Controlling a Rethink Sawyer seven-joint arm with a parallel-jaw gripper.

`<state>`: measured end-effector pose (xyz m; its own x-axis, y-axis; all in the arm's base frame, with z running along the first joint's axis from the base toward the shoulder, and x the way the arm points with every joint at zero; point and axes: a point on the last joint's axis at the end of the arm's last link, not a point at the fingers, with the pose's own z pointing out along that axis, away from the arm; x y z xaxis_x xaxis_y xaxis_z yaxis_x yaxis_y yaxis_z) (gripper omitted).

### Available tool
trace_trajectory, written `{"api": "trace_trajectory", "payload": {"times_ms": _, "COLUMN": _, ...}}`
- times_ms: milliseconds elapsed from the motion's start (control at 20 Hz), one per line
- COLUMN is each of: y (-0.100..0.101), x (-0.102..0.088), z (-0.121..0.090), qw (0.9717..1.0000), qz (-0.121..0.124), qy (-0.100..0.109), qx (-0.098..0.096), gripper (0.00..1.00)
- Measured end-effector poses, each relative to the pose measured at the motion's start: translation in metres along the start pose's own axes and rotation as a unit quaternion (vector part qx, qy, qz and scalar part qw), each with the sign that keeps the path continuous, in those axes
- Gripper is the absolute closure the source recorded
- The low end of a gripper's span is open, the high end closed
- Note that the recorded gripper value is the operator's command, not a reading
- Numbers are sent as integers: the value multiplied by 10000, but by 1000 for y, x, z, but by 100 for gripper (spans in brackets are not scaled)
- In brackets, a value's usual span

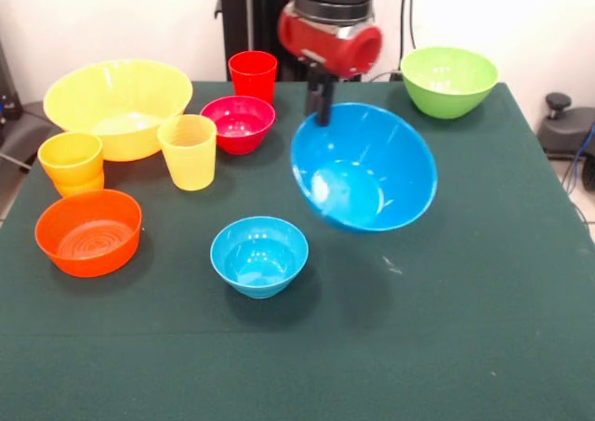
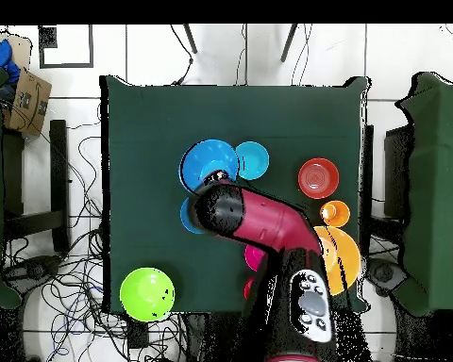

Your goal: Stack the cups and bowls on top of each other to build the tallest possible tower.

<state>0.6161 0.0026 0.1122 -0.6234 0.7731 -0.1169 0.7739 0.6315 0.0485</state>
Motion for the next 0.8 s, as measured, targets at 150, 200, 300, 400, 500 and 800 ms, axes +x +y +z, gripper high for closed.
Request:
{"api": "trace_trajectory", "payload": {"times_ms": 150, "y": -5, "x": -19, "z": 2, "qw": 10000, "qz": 26, "qy": -38, "qx": -58, "gripper": 100}}
{"api": "trace_trajectory", "payload": {"times_ms": 200, "y": -7, "x": -25, "z": 3, "qw": 10000, "qz": 25, "qy": -51, "qx": -78, "gripper": 100}}
{"api": "trace_trajectory", "payload": {"times_ms": 300, "y": -10, "x": -37, "z": 7, "qw": 9999, "qz": 11, "qy": -70, "qx": -120, "gripper": 100}}
{"api": "trace_trajectory", "payload": {"times_ms": 400, "y": -12, "x": -46, "z": 10, "qw": 9998, "qz": -33, "qy": -88, "qx": -163, "gripper": 100}}
{"api": "trace_trajectory", "payload": {"times_ms": 500, "y": -13, "x": -50, "z": 11, "qw": 9998, "qz": -74, "qy": -96, "qx": -188, "gripper": 100}}
{"api": "trace_trajectory", "payload": {"times_ms": 800, "y": -10, "x": -52, "z": 15, "qw": 9991, "qz": -298, "qy": -92, "qx": -271, "gripper": 100}}
